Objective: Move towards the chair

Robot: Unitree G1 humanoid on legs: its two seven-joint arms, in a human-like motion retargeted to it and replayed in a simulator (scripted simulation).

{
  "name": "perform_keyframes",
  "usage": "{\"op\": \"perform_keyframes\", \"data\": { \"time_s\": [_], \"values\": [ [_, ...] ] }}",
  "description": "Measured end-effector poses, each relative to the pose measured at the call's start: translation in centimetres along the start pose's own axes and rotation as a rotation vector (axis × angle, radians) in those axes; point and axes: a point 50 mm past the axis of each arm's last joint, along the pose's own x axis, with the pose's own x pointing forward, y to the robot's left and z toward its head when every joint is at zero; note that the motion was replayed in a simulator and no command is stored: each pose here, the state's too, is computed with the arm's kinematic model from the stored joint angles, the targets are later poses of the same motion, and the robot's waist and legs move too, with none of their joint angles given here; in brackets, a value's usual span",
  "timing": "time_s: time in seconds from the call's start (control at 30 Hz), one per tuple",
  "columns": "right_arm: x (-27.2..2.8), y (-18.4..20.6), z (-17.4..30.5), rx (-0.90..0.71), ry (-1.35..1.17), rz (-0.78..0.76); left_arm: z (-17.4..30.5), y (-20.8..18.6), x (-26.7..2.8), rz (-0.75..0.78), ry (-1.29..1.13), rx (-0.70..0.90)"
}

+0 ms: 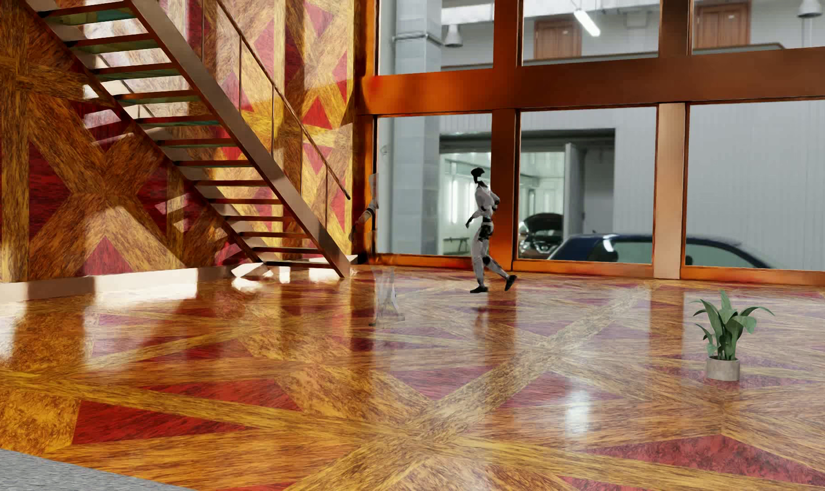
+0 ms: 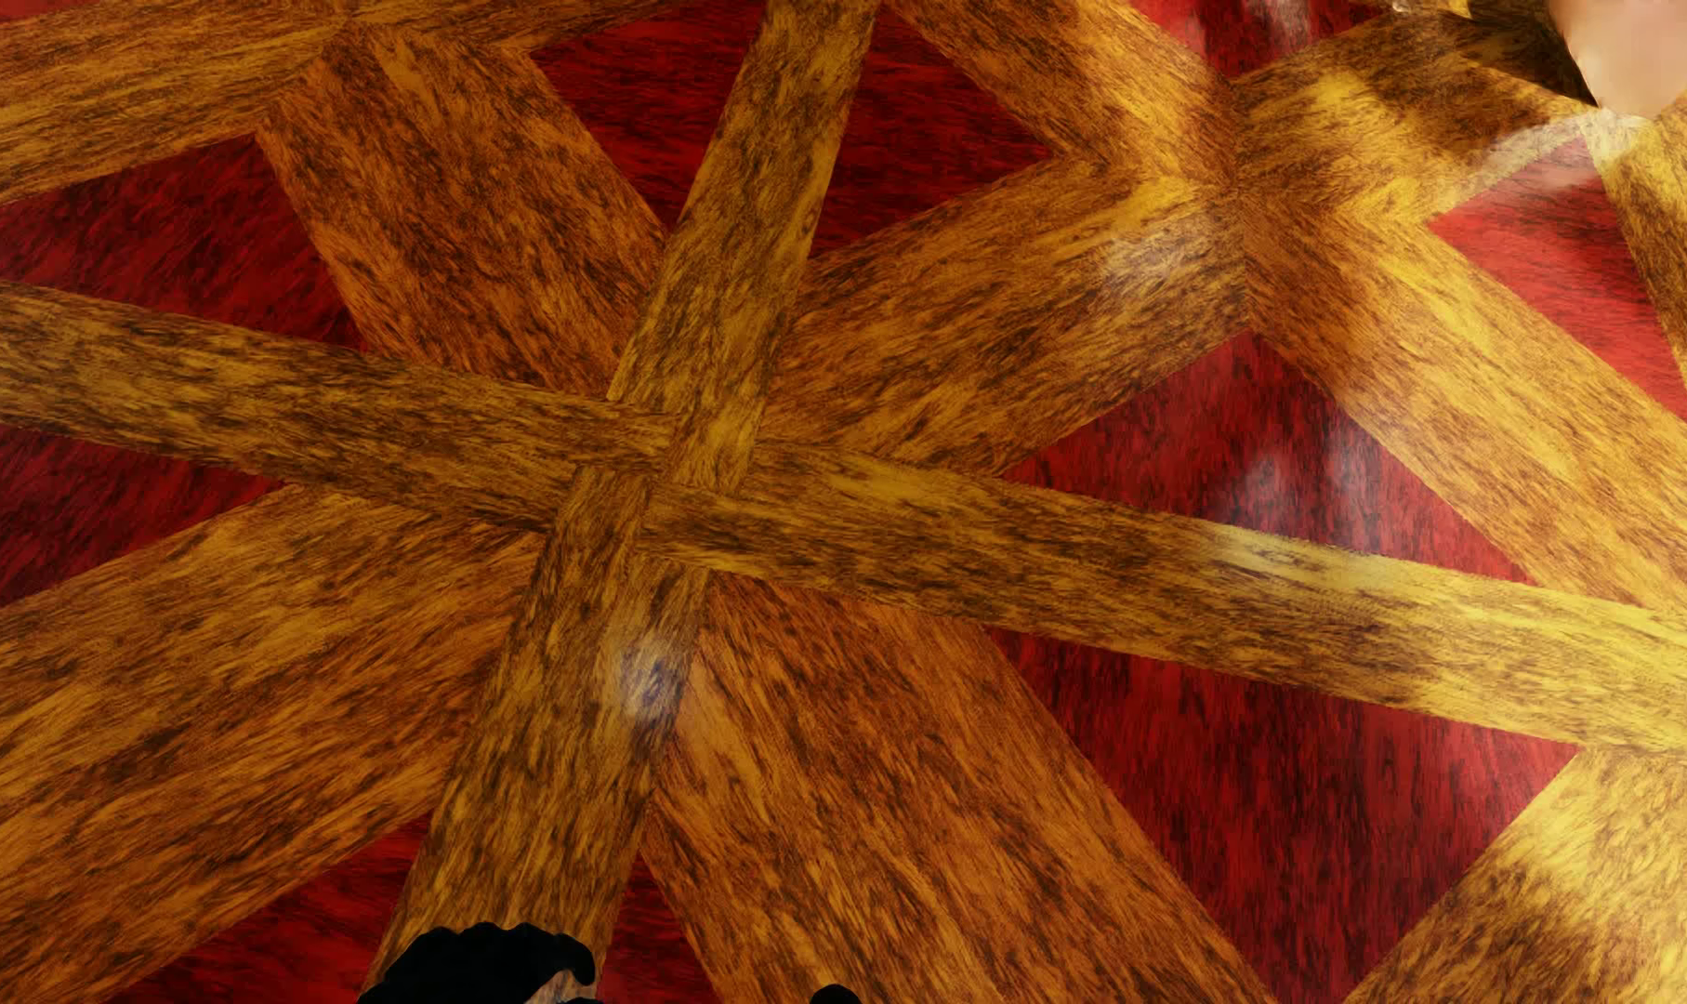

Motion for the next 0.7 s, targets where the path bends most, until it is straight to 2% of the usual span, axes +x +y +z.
{"op": "perform_keyframes", "data": {
  "time_s": [0.03, 0.07, 0.1, 0.13, 0.17, 0.2, 0.23, 0.27, 0.3, 0.37, 0.4, 0.43, 0.47, 0.5, 0.53, 0.57, 0.6, 0.63, 0.7],
  "values": [
    [0.2, -0.8, -1.2, -0.039, 0.105, -0.078, -1.0, 0.7, 0.6, -0.041, 0.027, 0.108],
    [0.3, -0.9, -1.3, -0.058, 0.196, -0.184, -1.4, 2.2, 2.2, -0.062, -0.007, 0.422],
    [0.5, -0.1, -0.3, 0.015, 0.232, -0.237, 0.0, 3.6, 4.3, -0.037, -0.069, 0.760],
    [0.4, 1.8, 1.0, 0.167, 0.214, -0.175, 2.9, 4.4, 6.4, 0.041, -0.122, 0.841],
    [0.2, 3.6, 2.4, 0.308, 0.132, -0.051, 6.5, 5.1, 7.7, 0.155, -0.209, 0.653],
    [-0.1, 4.7, 3.8, 0.370, 0.022, 0.072, 10.0, 5.7, 8.6, 0.223, -0.329, 0.372],
    [-0.5, 5.1, 4.8, 0.380, -0.070, 0.152, 13.2, 5.9, 8.7, 0.242, -0.474, 0.081],
    [-0.8, 4.9, 5.5, 0.369, -0.139, 0.208, 15.7, 6.0, 8.4, 0.232, -0.611, -0.138],
    [-0.9, 4.2, 5.9, 0.353, -0.179, 0.226, 17.1, 5.9, 7.8, 0.204, -0.704, -0.266],
    [-0.1, 2.2, 5.8, 0.312, -0.173, 0.175, 17.3, 5.0, 6.6, 0.121, -0.760, -0.365],
    [0.5, 1.4, 5.4, 0.276, -0.125, 0.119, 15.9, 4.0, 6.4, 0.071, -0.704, -0.377],
    [1.2, 0.8, 4.9, 0.201, -0.055, 0.054, 13.6, 3.0, 6.6, 0.031, -0.596, -0.381],
    [1.9, 0.5, 4.8, 0.053, 0.018, 0.027, 10.3, 1.8, 6.9, 0.007, -0.417, -0.362],
    [2.8, -0.2, 5.5, -0.138, 0.040, 0.013, 6.4, 1.0, 7.1, 0.015, -0.175, -0.148],
    [3.6, -1.3, 7.1, -0.287, 0.009, -0.011, 2.6, 0.0, 6.9, -0.032, 0.102, 0.284],
    [3.8, -2.8, 9.0, -0.291, -0.035, -0.067, 0.2, -1.2, 6.3, -0.148, 0.325, 0.658],
    [3.5, -4.7, 11.6, -0.172, -0.108, -0.167, -3.3, -2.6, 5.0, -0.240, 0.523, 0.716],
    [2.9, -6.3, 12.5, -0.029, -0.196, -0.277, -3.8, -3.6, 3.8, -0.235, 0.706, 0.520],
    [0.9, -10.6, 14.6, 0.224, -0.403, -0.459, -5.9, -5.4, 1.0, -0.183, 0.953, -0.206]
  ]
}}
